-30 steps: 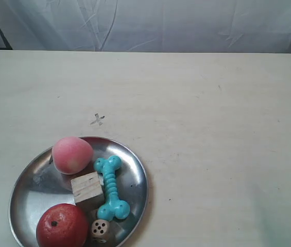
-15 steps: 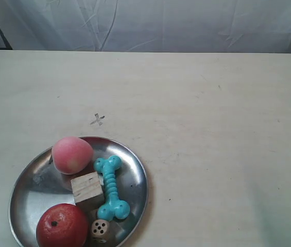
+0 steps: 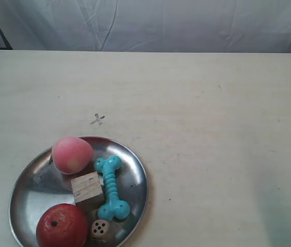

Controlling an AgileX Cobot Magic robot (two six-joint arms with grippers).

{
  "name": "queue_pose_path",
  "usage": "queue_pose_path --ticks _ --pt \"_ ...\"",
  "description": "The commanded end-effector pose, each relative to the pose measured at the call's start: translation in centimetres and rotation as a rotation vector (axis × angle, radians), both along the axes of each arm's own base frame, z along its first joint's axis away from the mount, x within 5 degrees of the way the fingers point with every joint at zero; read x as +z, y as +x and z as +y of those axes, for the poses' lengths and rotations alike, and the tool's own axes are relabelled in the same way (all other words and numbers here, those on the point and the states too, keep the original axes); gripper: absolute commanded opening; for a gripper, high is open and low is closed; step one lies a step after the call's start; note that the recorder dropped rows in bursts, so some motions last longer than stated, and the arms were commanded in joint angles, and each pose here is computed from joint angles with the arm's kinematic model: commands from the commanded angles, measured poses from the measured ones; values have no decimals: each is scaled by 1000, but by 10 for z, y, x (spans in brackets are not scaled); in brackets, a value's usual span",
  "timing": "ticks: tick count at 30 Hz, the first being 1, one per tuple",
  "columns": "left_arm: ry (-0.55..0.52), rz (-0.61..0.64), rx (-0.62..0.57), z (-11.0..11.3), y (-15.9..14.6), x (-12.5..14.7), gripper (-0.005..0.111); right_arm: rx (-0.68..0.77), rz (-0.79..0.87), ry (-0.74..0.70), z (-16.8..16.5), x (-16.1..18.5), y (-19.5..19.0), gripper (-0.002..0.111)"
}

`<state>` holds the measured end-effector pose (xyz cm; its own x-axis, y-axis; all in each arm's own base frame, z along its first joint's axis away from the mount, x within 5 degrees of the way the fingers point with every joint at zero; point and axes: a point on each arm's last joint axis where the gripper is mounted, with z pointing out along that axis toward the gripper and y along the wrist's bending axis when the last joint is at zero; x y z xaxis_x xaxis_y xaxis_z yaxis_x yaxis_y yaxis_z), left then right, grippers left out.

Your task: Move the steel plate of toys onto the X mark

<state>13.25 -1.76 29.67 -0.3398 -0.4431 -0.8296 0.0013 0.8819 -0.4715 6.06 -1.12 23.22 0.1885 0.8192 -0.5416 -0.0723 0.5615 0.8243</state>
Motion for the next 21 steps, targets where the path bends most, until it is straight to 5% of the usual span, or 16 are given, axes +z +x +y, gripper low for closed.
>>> queue_pose_path --ticks 1,5,10,13,18,21 --pt "219 388 -166 -7 41 -3 0 111 92 -192 13 47 14 -1" --pt "303 681 -306 -11 73 -21 0 385 480 -487 33 97 79 -1" --pt "348 963 -380 -8 77 -70 0 617 953 -582 38 70 165 -1" --pt "331 997 -376 -9 75 -88 0 669 1044 -554 46 34 194 -1" --pt "244 993 -350 -13 67 -106 5 894 1083 -584 111 -19 215 0" --pt "211 1001 -346 -14 65 -109 21 959 1087 -529 137 -35 215 20"
